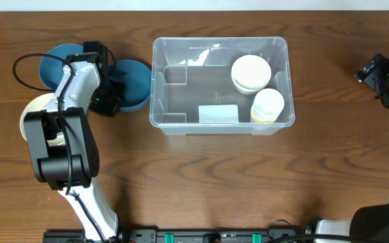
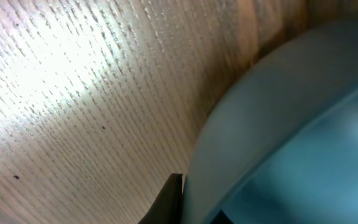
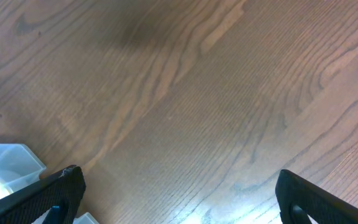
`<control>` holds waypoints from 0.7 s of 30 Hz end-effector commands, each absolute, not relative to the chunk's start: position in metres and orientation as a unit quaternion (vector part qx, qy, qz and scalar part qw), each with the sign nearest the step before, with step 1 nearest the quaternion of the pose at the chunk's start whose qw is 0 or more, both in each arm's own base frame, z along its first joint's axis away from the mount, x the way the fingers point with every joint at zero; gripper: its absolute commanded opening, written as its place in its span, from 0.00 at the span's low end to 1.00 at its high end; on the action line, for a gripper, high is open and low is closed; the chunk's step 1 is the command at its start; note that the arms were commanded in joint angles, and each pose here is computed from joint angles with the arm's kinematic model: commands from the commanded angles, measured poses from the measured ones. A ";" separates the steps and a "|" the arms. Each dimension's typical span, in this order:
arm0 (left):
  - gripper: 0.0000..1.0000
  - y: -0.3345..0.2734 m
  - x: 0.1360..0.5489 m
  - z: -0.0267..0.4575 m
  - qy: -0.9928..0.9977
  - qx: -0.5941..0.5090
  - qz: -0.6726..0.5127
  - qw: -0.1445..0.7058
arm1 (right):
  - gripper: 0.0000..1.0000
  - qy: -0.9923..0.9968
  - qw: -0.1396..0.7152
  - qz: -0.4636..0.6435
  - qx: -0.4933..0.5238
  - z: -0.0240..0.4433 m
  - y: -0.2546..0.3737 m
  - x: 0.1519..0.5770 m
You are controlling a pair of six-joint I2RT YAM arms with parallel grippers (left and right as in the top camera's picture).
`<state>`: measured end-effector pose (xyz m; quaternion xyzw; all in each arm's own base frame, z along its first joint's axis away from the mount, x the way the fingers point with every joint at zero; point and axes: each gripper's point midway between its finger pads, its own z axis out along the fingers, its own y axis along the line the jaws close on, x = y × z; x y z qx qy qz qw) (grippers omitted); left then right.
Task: Pack container
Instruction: 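Reach the left gripper to the right blue bowl and grasp its rim, then lift the blue bowl and place it into the container's left side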
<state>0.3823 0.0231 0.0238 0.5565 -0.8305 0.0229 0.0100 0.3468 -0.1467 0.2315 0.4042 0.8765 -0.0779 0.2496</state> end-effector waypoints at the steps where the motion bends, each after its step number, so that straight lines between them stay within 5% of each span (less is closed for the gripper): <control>1: 0.06 0.026 0.378 0.021 -0.847 0.532 0.011 0.012 | 0.99 0.876 0.254 -0.085 0.402 0.236 -0.150 0.347; 9: 0.06 0.028 0.392 0.059 -0.859 0.509 0.035 -0.039 | 0.99 0.876 0.254 -0.085 0.402 0.236 -0.150 0.347; 21: 0.06 0.051 0.393 0.206 -0.858 0.447 0.058 -0.247 | 0.99 0.876 0.254 -0.085 0.402 0.236 -0.150 0.347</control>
